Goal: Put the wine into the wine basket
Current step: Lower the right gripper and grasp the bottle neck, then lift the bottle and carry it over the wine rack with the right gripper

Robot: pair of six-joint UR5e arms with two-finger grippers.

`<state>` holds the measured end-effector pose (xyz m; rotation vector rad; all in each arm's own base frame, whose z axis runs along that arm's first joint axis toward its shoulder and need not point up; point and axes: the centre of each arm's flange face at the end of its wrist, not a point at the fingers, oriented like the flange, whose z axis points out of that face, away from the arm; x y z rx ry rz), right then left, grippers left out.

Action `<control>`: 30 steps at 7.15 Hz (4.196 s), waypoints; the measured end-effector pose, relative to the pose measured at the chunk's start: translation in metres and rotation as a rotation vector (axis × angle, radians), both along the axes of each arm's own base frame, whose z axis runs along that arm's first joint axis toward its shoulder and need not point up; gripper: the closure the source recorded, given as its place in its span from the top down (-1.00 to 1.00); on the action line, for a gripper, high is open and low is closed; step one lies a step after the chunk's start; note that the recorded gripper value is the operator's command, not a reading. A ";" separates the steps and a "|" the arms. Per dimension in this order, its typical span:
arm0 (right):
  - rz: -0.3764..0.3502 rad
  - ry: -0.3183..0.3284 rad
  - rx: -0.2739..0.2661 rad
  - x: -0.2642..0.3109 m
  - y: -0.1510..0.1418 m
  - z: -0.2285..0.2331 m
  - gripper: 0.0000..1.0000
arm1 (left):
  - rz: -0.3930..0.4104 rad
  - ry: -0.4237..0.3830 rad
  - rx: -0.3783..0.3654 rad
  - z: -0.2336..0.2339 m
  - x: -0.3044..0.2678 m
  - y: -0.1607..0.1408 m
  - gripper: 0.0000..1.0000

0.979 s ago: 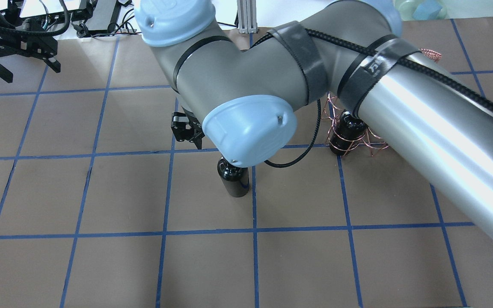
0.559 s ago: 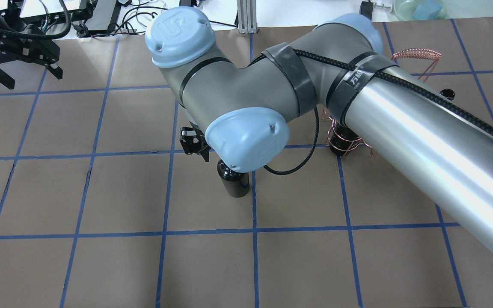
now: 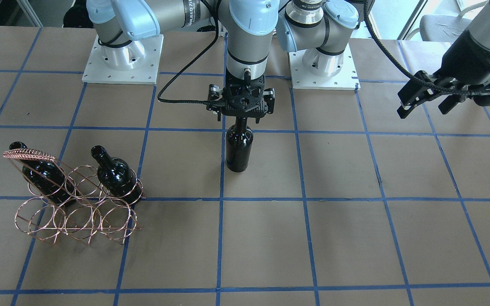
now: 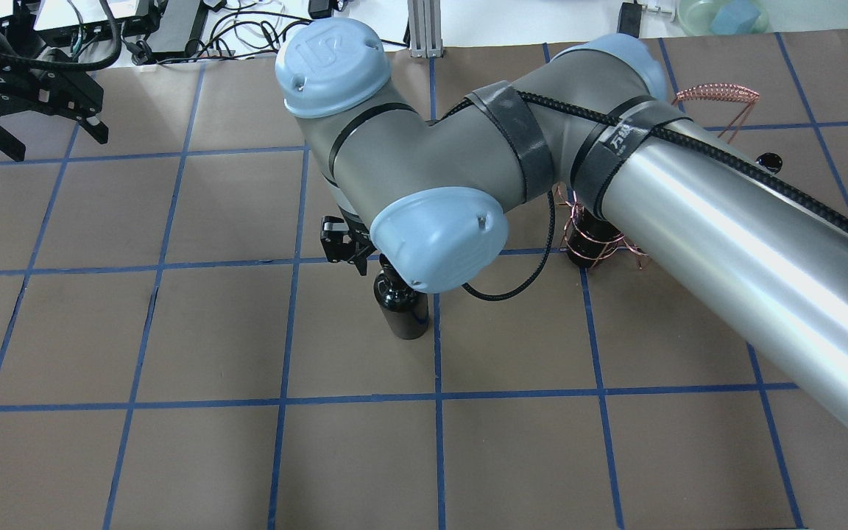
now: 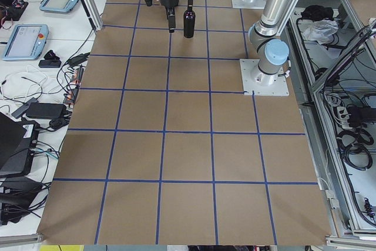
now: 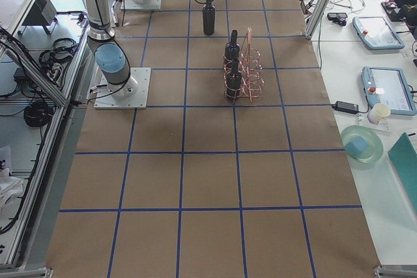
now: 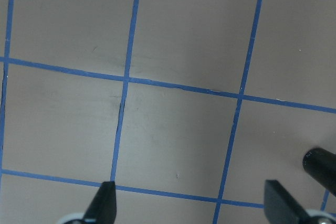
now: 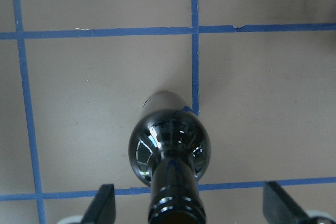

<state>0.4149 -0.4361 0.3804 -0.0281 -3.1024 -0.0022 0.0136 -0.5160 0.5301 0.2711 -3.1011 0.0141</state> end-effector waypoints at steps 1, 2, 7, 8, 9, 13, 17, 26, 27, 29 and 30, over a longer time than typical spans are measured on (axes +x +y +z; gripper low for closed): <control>-0.001 -0.004 -0.005 0.000 0.000 -0.004 0.85 | 0.003 0.001 0.007 -0.001 0.001 0.001 1.00; -0.001 -0.004 -0.005 0.000 0.000 -0.008 0.56 | 0.004 0.002 0.013 -0.001 0.002 0.002 1.00; 0.004 -0.015 -0.024 0.001 -0.002 -0.009 -0.78 | 0.007 -0.006 0.037 -0.001 0.004 0.006 1.00; 0.004 -0.013 -0.019 0.001 -0.001 -0.009 -0.80 | 0.008 -0.006 0.037 -0.001 0.004 0.006 1.00; 0.005 -0.012 -0.017 0.001 -0.001 -0.010 -1.00 | 0.009 -0.006 0.037 -0.001 0.004 0.006 1.00; -0.002 -0.062 -0.047 -0.008 -0.002 0.020 -1.00 | 0.010 -0.005 0.040 -0.003 0.005 0.005 1.00; 0.075 -0.005 -0.074 -0.157 0.004 0.139 -1.00 | 0.007 -0.003 0.040 -0.004 0.004 0.004 1.00; 0.081 -0.050 -0.062 -0.398 -0.083 0.169 -1.00 | -0.072 0.001 0.017 -0.002 -0.077 0.003 1.00; 0.078 -0.052 -0.048 -0.398 -0.090 0.160 -1.00 | -0.091 -0.002 0.012 -0.002 -0.086 0.004 1.00; 0.063 -0.047 -0.039 -0.398 -0.103 0.145 -1.00 | -0.116 -0.002 -0.006 0.002 -0.099 0.006 1.00; 0.065 -0.045 -0.039 -0.391 -0.107 0.138 -1.00 | -0.127 -0.006 -0.009 0.003 -0.103 0.008 1.00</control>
